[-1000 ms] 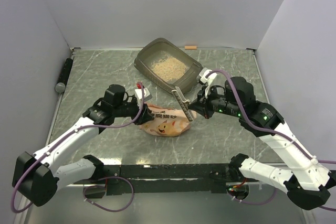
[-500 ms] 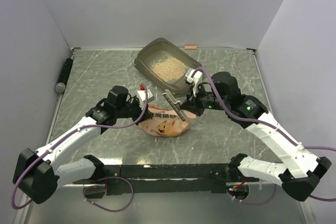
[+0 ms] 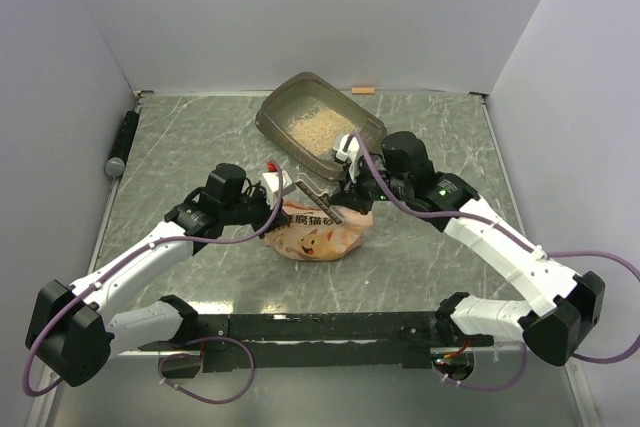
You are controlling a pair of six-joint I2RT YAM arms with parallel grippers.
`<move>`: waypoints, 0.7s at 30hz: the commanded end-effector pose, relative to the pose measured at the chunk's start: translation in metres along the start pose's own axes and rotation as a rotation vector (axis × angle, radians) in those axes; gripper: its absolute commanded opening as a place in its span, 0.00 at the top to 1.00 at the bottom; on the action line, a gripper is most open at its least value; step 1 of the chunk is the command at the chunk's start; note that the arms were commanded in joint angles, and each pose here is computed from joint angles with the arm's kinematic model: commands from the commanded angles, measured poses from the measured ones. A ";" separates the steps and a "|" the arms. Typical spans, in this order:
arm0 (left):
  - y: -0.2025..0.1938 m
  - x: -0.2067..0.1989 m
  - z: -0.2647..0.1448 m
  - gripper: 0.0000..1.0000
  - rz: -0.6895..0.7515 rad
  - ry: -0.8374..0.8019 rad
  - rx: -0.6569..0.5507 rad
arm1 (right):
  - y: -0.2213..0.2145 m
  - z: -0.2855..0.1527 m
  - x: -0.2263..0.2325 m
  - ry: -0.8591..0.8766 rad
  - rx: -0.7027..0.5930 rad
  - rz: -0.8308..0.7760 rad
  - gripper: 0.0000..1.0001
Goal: Fill the litter box with clean litter
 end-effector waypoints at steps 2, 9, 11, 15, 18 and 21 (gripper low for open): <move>0.004 0.000 -0.002 0.99 0.014 0.014 -0.015 | 0.012 0.009 -0.007 0.018 -0.048 -0.096 1.00; 0.005 0.001 -0.002 0.99 0.004 0.021 -0.011 | -0.006 0.013 -0.014 -0.008 0.020 -0.117 1.00; 0.007 0.003 -0.003 0.99 0.006 0.030 -0.017 | -0.012 0.012 -0.011 0.004 0.044 -0.115 1.00; 0.009 0.007 -0.005 0.97 -0.006 0.063 -0.016 | -0.023 0.008 -0.009 0.018 0.109 -0.132 1.00; 0.011 0.010 -0.006 0.97 -0.010 0.083 -0.020 | -0.034 0.008 -0.009 0.019 0.167 -0.132 1.00; 0.015 0.012 -0.010 0.95 -0.014 0.106 -0.030 | -0.044 0.009 -0.008 0.025 0.214 -0.131 1.00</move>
Point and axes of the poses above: each gripper's point midway between its finger pads, its own z axis out along the fingers, its own x axis along the line the jaws close on, y = z × x, the point moved 1 cm from there along -z, back along the fingers, and after that the axes turned 5 degrees about z, right-handed, at the moved point
